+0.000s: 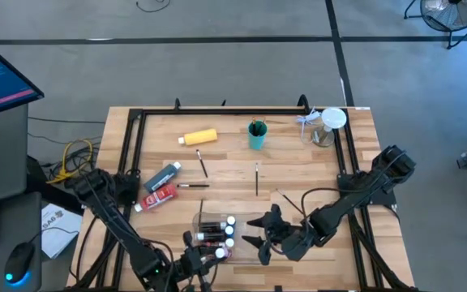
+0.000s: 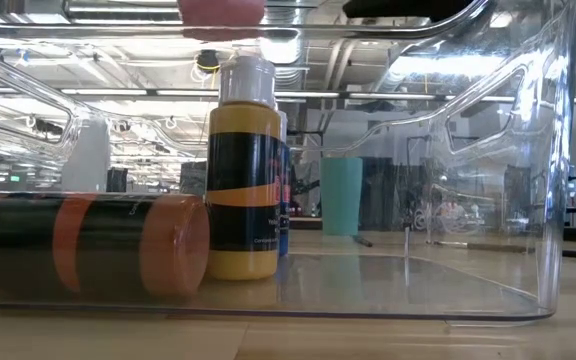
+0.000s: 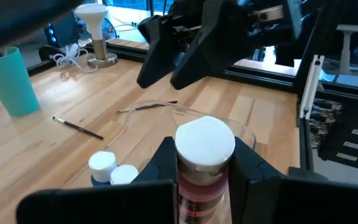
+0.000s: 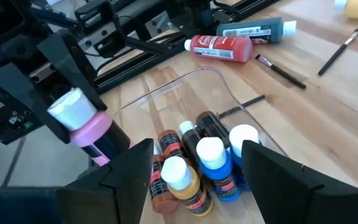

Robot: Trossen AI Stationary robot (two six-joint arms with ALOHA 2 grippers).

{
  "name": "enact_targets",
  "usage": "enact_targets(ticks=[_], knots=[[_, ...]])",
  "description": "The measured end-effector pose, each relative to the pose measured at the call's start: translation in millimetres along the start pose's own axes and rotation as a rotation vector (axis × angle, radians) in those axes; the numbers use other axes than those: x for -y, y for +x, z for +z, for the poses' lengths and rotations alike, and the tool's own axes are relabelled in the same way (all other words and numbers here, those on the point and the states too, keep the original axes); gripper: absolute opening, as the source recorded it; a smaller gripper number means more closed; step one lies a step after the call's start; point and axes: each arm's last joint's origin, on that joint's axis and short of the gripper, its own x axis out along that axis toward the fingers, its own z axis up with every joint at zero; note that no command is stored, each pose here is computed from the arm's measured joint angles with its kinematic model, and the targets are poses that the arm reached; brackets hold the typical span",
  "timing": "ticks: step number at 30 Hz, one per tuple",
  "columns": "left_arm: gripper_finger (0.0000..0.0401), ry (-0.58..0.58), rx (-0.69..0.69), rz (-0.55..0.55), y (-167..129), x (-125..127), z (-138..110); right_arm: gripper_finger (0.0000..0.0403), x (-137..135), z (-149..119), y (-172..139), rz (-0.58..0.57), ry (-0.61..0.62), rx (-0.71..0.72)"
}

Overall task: Pick & Place Paint Supplies
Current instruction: Put the pink paint bottle into the transparent bin

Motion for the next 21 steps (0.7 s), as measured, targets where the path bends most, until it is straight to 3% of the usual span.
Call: enact_targets(ticks=[21], knots=[[0.0026, -0.006, -0.041, -0.053, 9.8, 4.6, -2.8, 0.0237, -0.2, 1.7, -1.6, -0.035, -0.015, 0.048]])
